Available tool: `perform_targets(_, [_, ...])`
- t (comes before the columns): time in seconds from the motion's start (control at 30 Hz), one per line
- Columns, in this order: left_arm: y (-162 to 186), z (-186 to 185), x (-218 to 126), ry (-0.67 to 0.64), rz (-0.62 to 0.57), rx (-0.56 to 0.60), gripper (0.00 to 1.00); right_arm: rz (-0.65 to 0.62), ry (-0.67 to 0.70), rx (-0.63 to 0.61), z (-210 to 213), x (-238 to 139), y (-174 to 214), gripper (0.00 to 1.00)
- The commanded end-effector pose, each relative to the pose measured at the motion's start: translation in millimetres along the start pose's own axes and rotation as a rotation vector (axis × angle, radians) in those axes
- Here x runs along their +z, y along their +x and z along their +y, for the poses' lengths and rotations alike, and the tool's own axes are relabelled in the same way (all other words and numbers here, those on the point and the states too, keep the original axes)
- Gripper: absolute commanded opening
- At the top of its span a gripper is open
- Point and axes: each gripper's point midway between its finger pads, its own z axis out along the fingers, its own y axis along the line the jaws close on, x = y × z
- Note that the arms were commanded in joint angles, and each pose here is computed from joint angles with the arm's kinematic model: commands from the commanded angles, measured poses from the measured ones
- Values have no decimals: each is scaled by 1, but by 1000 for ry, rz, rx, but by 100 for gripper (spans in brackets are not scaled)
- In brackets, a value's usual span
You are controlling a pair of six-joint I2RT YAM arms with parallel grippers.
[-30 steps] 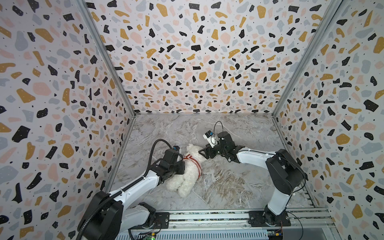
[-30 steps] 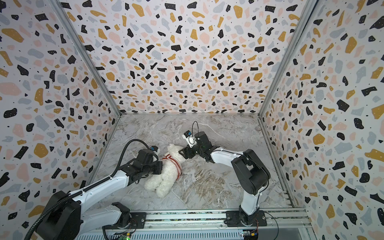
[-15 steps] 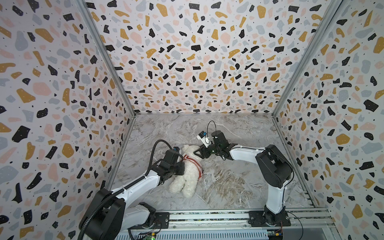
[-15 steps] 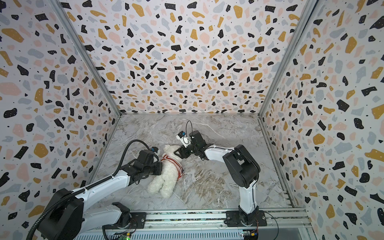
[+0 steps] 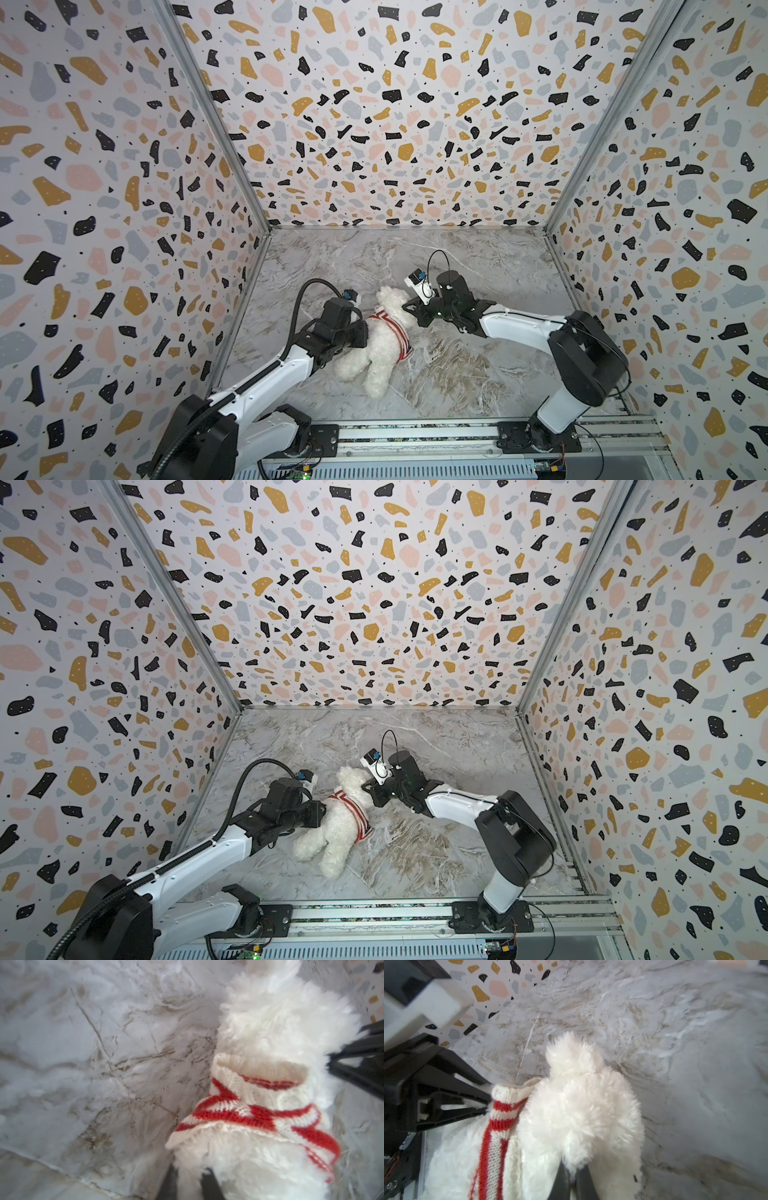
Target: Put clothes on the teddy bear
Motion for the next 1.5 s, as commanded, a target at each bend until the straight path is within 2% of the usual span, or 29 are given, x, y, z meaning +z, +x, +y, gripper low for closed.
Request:
perform_targets(0.0, [-13,-11,-25,52,-57,-6,44,-144,114,14,-2,-31,-25,0])
perform_targets(0.07, [-19,-24,-39,112,-83,-32,50,-188,172,37,-1,-43,-25,0])
perform_targets(0.2, [-37,-49,-69,217,-152,-101,51,-236,267,69,4,-57,-31,0])
perform_targets(0.33, [-40,-104,-82,388,-163,-132,38,-251,318,88,8,-61,-37,0])
perform_targets(0.5, [-32,-144,-76,476,-129,-159,34,-300,340,87,13,-70,-46,0])
perform_targets(0.7, [-17,-148,-57,465,-92,-179,24,-326,353,91,14,-80,-49,0])
perform_targets(0.93, [-10,-139,-38,409,-87,-194,21,-334,347,100,15,-84,-46,0])
perform_targets(1.07, [-8,-140,-29,412,-76,-230,18,-339,344,100,16,-83,-47,0])
perform_targets(1.4, [-8,-143,-19,411,-64,-220,17,-338,336,104,17,-82,-45,0])
perform_targets(1.47, [-7,-141,-17,404,-67,-225,14,-341,336,106,17,-82,-45,0])
